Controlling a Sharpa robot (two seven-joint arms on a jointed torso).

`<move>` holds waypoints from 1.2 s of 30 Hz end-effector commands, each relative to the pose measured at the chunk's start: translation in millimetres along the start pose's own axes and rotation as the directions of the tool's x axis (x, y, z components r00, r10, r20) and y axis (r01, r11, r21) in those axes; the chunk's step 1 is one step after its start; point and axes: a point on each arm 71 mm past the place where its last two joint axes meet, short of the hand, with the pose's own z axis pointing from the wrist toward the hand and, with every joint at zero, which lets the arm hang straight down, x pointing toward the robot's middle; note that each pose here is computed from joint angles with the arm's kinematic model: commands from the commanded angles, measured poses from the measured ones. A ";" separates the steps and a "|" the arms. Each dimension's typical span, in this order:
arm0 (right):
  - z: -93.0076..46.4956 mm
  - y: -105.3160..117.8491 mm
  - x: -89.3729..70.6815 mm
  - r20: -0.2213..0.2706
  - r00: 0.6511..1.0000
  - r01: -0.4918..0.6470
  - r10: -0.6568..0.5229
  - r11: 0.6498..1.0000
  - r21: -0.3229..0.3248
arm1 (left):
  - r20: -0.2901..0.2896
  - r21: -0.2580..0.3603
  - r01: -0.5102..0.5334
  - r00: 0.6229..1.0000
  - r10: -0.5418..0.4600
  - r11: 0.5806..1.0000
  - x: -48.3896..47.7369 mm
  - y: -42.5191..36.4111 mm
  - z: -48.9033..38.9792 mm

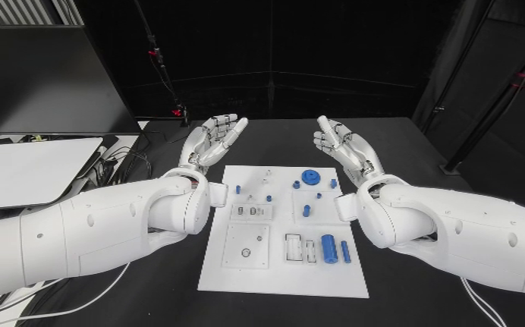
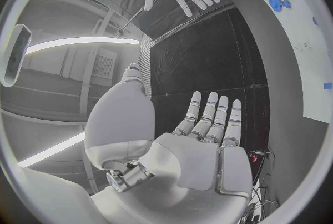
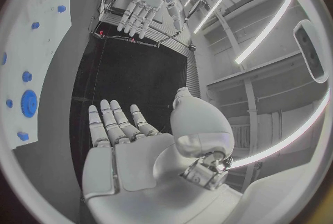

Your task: Assemble the parts on the task board

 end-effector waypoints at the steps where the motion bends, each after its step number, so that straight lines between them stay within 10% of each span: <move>1: -1.2 8.2 9.8 -0.124 0.991 0.047 -0.057 0.995 -0.083 | -0.066 0.322 0.059 0.997 -0.040 0.945 2.0 -26.3 0.1; 11: -1.5 8.7 10.3 -0.131 0.989 0.051 -0.062 0.995 -0.087 | -0.100 0.416 0.071 0.994 -0.032 0.906 1.2 -34.9 0.5; 36: -8.0 6.5 -19.8 -0.124 0.988 0.086 -0.091 0.995 -0.047 | -0.127 0.357 0.099 0.990 -0.056 0.929 -4.0 -30.9 1.1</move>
